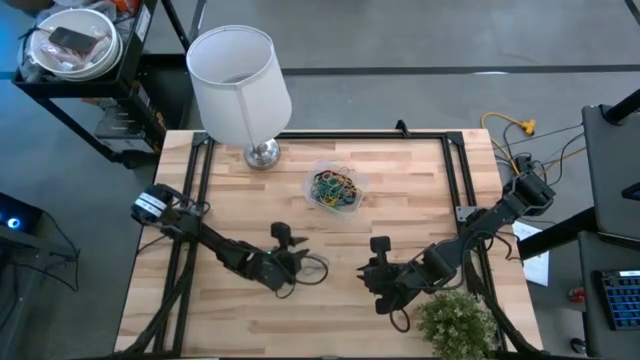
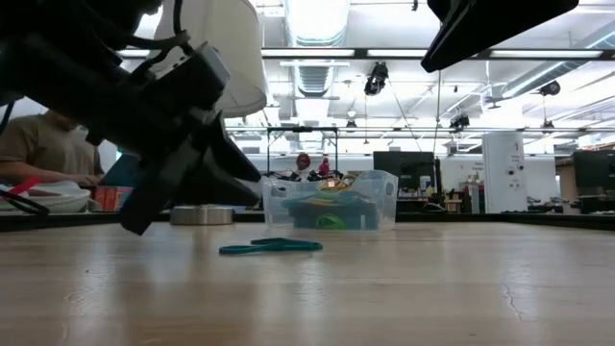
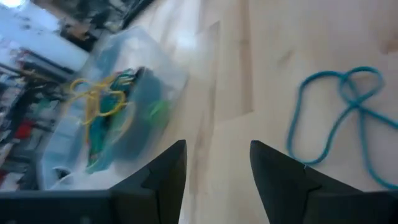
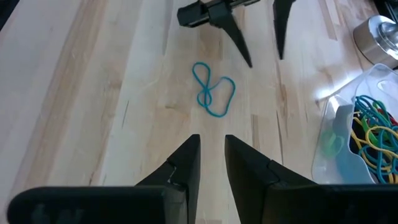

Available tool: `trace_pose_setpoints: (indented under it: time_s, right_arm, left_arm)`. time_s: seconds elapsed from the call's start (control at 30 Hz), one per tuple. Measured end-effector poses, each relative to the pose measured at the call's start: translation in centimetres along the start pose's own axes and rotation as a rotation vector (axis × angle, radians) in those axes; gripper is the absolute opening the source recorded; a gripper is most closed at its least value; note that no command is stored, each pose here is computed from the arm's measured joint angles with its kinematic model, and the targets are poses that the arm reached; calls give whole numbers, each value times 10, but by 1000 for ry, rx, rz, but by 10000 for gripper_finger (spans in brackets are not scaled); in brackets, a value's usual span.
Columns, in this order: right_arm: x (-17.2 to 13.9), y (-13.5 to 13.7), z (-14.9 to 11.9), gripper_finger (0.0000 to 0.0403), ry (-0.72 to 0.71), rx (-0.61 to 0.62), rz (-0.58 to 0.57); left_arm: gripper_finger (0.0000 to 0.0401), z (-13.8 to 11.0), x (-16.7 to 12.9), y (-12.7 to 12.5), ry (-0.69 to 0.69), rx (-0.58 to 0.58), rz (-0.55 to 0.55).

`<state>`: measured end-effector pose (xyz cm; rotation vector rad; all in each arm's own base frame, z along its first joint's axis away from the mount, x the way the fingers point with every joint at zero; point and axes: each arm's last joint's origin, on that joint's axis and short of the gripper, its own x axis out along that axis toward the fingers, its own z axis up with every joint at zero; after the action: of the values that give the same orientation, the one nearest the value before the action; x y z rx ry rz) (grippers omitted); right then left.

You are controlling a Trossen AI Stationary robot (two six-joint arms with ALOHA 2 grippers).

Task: Pick and place rubber bands into bin
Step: Put the blue rubber bands into the bin

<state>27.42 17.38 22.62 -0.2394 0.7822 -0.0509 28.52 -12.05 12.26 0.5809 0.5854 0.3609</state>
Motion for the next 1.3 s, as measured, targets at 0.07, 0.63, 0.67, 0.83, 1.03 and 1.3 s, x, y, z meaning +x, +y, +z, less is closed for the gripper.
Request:
trace_pose_setpoints:
  time_s: [0.07,0.63,0.67,0.83,1.03,1.3]
  right_arm:
    - [0,0,0,68,1,0,0]
    - [0,0,0,68,-2,2,0]
    - [0,0,0,68,-2,2,0]
    - [0,0,0,68,-3,2,1]
    - [0,0,0,68,-2,2,0]
    - [0,0,0,68,-3,2,1]
  left_arm:
    - [162,0,0,-2,-7,1,-61]
    - [162,1,17,-6,-95,-38,-424]
    - [162,0,20,-7,-97,-43,-432]
    - [162,-3,27,-4,-81,-59,-432]
    - [144,-4,33,0,-74,-103,-483]
    - [51,-7,39,5,-56,-168,-580]
